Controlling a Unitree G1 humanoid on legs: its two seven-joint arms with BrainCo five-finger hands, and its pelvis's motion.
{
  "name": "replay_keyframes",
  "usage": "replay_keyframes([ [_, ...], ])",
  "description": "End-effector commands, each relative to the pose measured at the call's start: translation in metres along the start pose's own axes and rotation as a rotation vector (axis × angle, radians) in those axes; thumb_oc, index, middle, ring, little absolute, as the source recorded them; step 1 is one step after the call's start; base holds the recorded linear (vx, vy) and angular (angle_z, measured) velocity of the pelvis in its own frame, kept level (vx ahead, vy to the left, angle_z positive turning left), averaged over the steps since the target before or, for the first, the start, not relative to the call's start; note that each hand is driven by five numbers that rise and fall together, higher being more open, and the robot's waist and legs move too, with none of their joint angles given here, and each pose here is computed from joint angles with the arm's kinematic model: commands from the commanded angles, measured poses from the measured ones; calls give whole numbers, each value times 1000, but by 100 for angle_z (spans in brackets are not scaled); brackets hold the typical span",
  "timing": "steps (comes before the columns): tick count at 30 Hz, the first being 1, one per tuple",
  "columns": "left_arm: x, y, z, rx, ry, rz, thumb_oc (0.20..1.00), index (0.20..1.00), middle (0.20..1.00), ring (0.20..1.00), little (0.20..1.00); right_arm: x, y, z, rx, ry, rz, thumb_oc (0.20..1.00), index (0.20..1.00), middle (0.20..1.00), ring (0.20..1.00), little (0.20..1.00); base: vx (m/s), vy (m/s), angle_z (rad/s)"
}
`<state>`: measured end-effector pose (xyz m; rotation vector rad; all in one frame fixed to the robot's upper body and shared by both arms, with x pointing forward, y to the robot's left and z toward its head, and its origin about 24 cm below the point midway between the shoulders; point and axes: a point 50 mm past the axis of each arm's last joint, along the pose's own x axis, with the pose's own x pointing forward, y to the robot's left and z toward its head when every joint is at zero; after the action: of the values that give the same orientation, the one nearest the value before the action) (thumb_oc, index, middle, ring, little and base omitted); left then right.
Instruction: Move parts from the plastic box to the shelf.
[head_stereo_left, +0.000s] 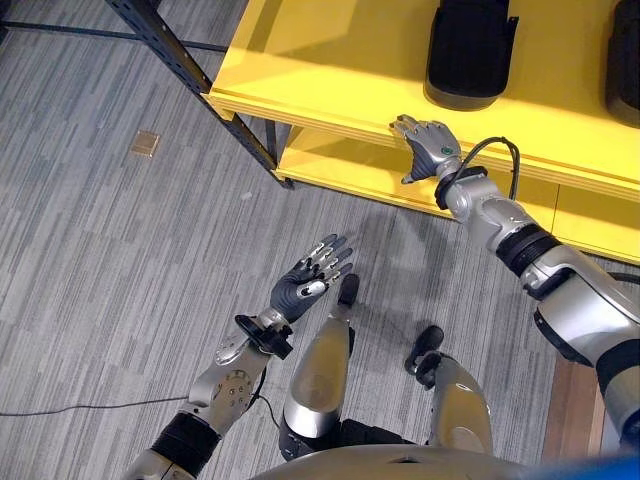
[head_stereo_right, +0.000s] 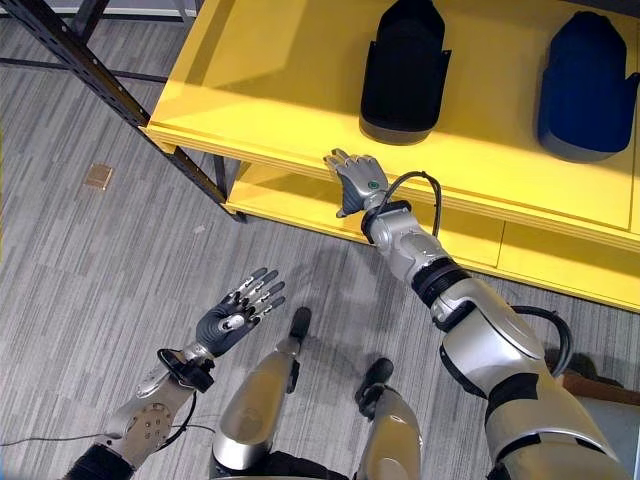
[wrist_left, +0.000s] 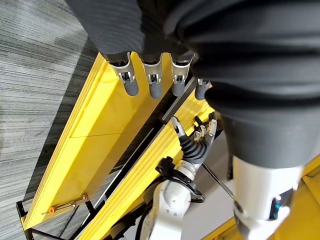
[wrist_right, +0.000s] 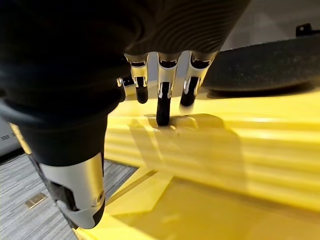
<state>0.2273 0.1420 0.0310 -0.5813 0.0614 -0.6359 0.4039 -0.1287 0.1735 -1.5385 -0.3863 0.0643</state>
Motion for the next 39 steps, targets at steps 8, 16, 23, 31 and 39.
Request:
replay_keyframes([
  [8,7,-20,12,22,-54,-104,1000,1000,1000,1000,1000,-11,-20,-82,-40,445,6,1000,1000,1000,1000,1000,0,0,0],
  [16,9,-23,14,21,-58,-102,1000,1000,1000,1000,1000,-11,-20,-88,-98,448,84,1000,1000,1000,1000,1000,0,0,-1],
  [23,9,-23,16,20,-53,-100,1000,1000,1000,1000,1000,-5,-31,-85,-127,421,91,1000,1000,1000,1000,1000,0,0,0],
  [31,5,-23,13,17,-48,-102,1000,1000,1000,1000,1000,-1,-29,-74,17,336,70,1000,1000,1000,1000,1000,0,0,0],
  [39,-3,-13,20,14,-107,-43,1000,1000,1000,1000,1000,-50,38,-31,532,209,121,1000,1000,1000,1000,1000,26,17,-10],
])
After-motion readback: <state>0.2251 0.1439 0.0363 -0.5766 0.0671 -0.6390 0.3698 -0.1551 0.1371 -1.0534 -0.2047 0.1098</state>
